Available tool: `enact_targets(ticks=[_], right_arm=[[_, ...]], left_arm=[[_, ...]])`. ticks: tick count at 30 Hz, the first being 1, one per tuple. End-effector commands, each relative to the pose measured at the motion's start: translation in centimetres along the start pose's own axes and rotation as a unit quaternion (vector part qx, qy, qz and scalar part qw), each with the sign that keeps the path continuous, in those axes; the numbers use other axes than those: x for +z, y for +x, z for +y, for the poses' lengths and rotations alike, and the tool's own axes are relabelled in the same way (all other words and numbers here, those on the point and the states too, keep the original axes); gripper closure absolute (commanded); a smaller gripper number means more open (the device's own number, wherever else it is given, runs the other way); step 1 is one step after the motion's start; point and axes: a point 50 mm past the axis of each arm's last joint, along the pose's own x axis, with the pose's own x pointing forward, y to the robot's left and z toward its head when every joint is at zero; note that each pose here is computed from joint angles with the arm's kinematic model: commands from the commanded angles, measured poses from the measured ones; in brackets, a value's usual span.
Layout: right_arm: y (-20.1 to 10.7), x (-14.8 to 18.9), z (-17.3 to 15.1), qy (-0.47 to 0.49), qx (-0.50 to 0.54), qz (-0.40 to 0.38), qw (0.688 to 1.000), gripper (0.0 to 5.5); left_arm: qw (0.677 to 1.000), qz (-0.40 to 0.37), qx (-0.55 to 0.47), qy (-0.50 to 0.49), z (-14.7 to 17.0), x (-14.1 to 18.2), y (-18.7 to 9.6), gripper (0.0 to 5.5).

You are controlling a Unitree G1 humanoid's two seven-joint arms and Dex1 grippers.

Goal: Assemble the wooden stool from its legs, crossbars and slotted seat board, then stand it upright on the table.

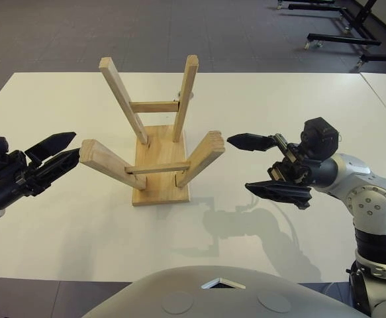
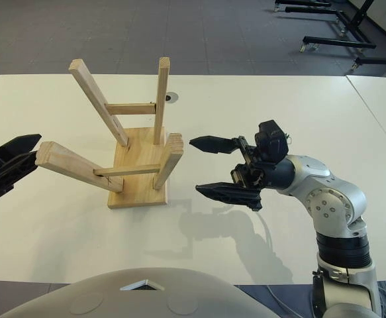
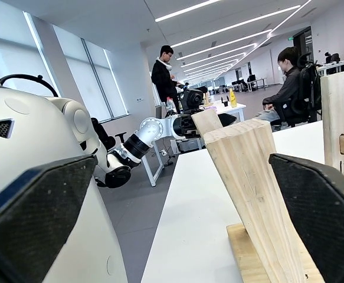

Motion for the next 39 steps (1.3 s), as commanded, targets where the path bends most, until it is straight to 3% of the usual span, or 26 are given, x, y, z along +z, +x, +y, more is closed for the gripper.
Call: enact_targets(ticks=[1,16,28,39], right_arm=[[0.5,-0.5,0.1,0.002,0.0,0.001,1.0,0.13],[2.1,-1.5,-0.2,0.017,0.031,0.007,0.999,0.13],[2.2,-1.5,-0.9,0.031,0.051,0.038,0.998,0.13],[0.9,-0.8,-0.5,0.041,0.047,0.06,0.996,0.13]], left_arm=[[1.0,0.02,-0.022,0.006,-0.1,0.6,0.6,2.05],[0.997,0.032,-0.064,0.01,0.1,0.8,3.1,2.05],[0.991,0.065,-0.118,-0.016,-0.3,-2.5,7.5,2.05],[0.991,0.063,-0.117,-0.013,-0.3,-3.1,7.8,2.05]])
